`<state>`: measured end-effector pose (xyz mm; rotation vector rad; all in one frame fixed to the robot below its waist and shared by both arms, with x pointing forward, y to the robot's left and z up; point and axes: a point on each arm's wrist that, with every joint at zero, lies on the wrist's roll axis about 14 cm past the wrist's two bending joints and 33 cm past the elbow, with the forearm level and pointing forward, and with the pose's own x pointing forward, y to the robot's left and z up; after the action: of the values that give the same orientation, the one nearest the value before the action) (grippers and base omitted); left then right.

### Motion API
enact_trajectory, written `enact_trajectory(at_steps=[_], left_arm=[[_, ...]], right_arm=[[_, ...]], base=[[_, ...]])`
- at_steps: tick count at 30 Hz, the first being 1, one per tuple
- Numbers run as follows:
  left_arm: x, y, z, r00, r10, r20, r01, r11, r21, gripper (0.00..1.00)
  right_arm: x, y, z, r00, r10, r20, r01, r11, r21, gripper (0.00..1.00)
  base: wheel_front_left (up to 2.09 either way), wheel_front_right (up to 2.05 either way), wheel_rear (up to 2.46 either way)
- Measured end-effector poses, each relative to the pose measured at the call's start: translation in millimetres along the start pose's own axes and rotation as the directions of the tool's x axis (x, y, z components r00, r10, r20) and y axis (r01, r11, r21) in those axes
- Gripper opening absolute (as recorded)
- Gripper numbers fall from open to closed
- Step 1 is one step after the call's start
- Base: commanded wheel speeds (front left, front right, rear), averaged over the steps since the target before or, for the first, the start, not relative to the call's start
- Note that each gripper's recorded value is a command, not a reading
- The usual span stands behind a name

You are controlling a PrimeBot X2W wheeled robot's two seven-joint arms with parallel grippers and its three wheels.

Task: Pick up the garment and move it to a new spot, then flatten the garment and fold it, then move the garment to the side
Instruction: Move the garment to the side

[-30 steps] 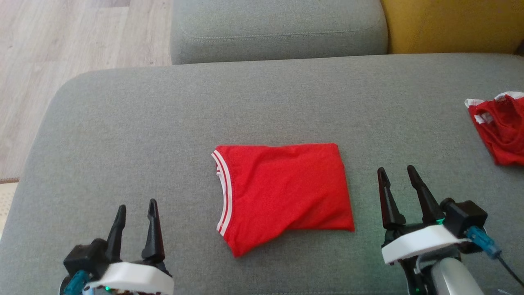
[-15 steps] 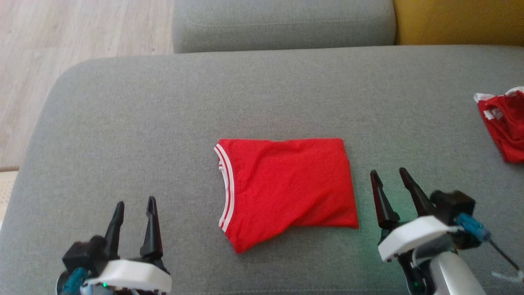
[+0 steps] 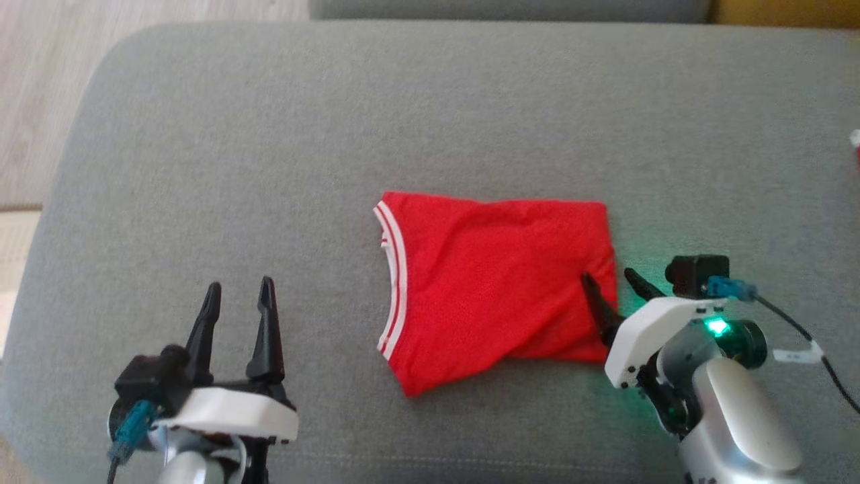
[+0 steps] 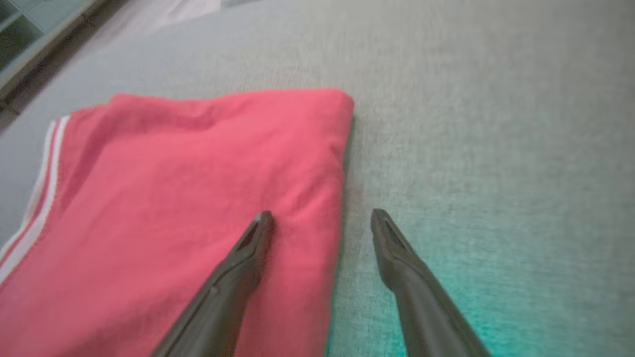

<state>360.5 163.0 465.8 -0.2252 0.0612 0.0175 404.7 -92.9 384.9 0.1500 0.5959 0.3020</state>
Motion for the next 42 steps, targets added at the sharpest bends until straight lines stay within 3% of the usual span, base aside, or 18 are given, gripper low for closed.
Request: enact_trajectory(at_steps=[8,10,12,13,14,21,30,35,42], left_arm=[[5,15,-7,0.998,0.053,-0.021,-0.053,0.999,-0.005,1.0],[5,19,-8,0.998,0.064,-0.025,-0.064,0.998,-0.004,1.0],[6,20,-8,0.997,0.069,-0.024,-0.069,0.998,-0.004,1.0],[6,20,-7,0.997,0.068,-0.022,-0.069,0.998,-0.004,1.0],[7,20,-7,0.998,0.066,-0.021,-0.066,0.998,-0.002,1.0],[20,-2,-10,1.0,-0.014,-0.022,0.014,1.0,0.011,1.0],[47,-53,-31,0.981,-0.184,-0.066,0.186,0.982,0.017,1.0],[71,-98,-44,0.939,-0.333,-0.081,0.335,0.942,0.014,1.0],[89,-153,-64,0.866,-0.488,-0.113,0.489,0.872,-0.015,1.0]], right_arm=[[29,9,-8,0.99,0.055,-0.133,-0.053,0.998,0.021,1.0],[31,14,-8,0.985,0.079,-0.152,-0.075,0.997,0.033,0.47],[31,16,-7,0.983,0.093,-0.16,-0.088,0.995,0.042,0.29],[30,16,-7,0.982,0.096,-0.165,-0.091,0.995,0.039,0.1],[29,16,-7,0.981,0.099,-0.165,-0.095,0.995,0.034,0.0],[17,-1,6,0.993,0.064,-0.097,-0.061,0.998,0.035,0.0],[-24,-83,41,0.986,-0.15,0.072,0.148,0.988,0.043,0.0],[-63,-134,46,0.941,-0.312,0.134,0.301,0.949,0.093,0.0],[-97,-164,31,0.888,-0.438,0.139,0.416,0.895,0.162,0.0]], base=[[0.0,0.0,0.0],[0.0,0.0,0.0],[0.0,0.0,0.0],[0.0,0.0,0.0],[0.0,0.0,0.0],[0.0,0.0,0.0],[0.0,0.0,0.0],[0.0,0.0,0.0],[0.0,0.0,0.0]])
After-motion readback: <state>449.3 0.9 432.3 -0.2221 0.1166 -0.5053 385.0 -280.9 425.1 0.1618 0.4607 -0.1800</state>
